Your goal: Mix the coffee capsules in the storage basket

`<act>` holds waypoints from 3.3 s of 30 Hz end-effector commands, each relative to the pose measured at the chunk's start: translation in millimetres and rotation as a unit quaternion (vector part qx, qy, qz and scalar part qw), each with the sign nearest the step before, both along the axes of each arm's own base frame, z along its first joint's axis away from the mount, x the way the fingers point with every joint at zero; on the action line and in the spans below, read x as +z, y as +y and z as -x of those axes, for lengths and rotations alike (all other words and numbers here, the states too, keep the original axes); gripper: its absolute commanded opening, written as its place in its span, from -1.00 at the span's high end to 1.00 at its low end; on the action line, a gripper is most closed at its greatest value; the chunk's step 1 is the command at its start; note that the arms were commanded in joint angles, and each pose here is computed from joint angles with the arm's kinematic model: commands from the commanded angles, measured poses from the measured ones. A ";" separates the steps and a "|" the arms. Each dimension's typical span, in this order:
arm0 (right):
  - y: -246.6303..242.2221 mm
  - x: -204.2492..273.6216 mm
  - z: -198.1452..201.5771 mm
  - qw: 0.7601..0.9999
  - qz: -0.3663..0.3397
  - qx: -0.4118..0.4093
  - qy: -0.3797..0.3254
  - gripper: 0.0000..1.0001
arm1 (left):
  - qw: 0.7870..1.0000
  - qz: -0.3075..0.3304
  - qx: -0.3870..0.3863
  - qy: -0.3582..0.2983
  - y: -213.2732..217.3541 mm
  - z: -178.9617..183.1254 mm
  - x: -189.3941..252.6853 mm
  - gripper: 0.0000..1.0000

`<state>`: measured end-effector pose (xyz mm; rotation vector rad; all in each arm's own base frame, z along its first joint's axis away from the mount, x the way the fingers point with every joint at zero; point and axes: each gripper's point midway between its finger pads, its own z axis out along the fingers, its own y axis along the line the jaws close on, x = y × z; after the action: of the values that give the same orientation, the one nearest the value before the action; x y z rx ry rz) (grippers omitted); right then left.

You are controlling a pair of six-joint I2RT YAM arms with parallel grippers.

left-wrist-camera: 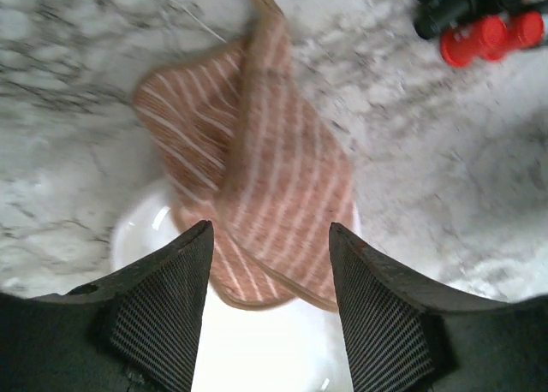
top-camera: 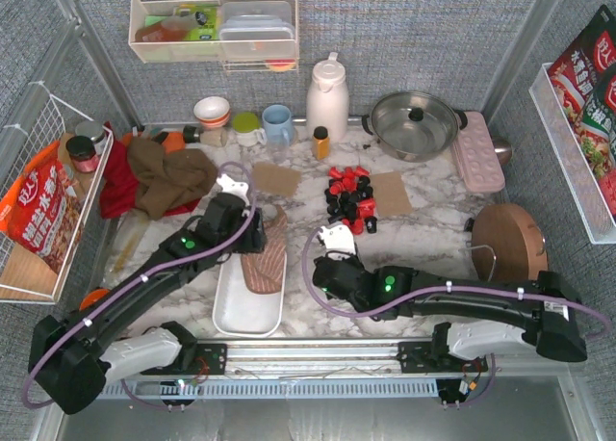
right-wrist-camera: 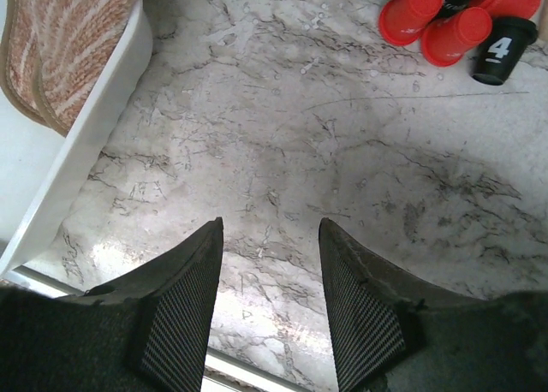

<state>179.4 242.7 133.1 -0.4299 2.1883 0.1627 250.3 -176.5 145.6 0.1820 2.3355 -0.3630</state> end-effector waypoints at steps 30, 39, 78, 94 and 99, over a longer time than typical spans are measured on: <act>0.0 -10.3 5.2 1.000 -0.006 0.003 0.014 -0.06 | 0.998 0.043 0.037 0.005 -20.9 0.3 -56.3 1.00; -4.2 -6.6 3.8 1.000 -0.006 0.001 0.005 -0.06 | 0.996 0.025 0.046 -0.071 -8.4 -16.4 36.9 1.00; -39.0 58.1 -20.5 0.994 -0.034 -0.018 -0.101 -0.30 | 0.922 -0.090 0.273 -0.260 179.7 -241.2 184.5 1.00; -17.2 31.4 -17.6 0.998 -0.020 -0.003 -0.058 -0.31 | 0.945 -0.021 0.274 -0.176 170.6 -223.8 143.1 -0.99; -5.6 34.0 -22.1 0.997 -0.040 -0.010 -0.061 -0.30 | 0.962 -0.023 0.240 -0.124 154.1 -161.0 117.8 -0.93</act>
<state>195.9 223.9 157.1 -0.4242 2.0830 0.1504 458.6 -14.3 300.5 -0.3206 1.9121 -0.0281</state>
